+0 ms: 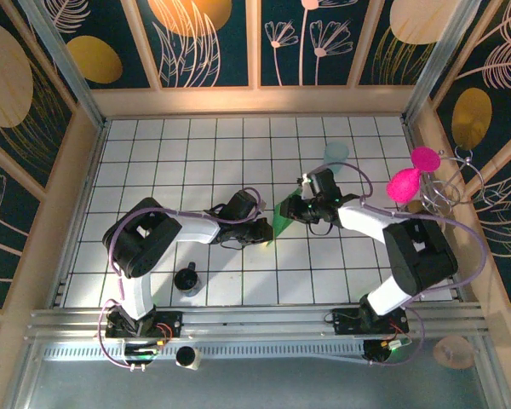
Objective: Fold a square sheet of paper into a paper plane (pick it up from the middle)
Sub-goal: Fold the wing for the fifth time at the center of the table.
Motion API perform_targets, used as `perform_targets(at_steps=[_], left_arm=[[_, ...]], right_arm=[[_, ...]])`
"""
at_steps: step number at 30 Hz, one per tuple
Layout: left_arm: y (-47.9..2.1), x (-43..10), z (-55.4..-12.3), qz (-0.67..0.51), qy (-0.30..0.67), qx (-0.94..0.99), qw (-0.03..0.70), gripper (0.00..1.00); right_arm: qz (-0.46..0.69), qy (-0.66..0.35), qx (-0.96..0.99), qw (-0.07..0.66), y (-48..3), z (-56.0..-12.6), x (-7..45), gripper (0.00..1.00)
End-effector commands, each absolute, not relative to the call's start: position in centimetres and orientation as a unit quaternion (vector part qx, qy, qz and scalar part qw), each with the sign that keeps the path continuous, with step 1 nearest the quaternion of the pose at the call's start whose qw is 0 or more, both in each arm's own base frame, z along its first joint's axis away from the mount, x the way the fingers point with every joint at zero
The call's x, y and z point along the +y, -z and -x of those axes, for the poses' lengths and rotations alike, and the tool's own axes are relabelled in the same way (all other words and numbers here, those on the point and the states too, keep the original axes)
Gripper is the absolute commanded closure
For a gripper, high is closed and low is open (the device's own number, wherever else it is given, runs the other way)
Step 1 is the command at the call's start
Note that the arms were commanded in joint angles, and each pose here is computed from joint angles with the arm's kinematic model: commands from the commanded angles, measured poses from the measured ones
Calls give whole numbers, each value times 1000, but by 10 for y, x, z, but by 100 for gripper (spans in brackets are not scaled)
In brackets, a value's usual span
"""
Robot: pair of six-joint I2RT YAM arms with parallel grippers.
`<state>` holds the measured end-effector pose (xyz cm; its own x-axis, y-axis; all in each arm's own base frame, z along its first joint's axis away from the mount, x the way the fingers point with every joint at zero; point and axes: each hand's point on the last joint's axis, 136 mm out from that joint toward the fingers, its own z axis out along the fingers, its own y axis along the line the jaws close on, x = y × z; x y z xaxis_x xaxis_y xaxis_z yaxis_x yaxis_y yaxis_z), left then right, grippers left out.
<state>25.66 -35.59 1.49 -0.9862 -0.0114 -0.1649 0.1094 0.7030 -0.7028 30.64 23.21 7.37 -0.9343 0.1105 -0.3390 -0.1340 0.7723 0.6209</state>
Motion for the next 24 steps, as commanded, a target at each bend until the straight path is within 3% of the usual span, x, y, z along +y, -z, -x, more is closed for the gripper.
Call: perform_targets(at_steps=[1,10,24], left_arm=[[2,-349,-252,-24,354,933,64,90],[2,-349,-251,-24,353,933,64,90],[-5,-346,-253,-17,355,932,73,86]], right_arm=[[13,-341,920,194,-86,-303,233,67],[23,-350,918,186,-84,-310,252,79],[-27,-273,948,163,-45,-321,232,83]])
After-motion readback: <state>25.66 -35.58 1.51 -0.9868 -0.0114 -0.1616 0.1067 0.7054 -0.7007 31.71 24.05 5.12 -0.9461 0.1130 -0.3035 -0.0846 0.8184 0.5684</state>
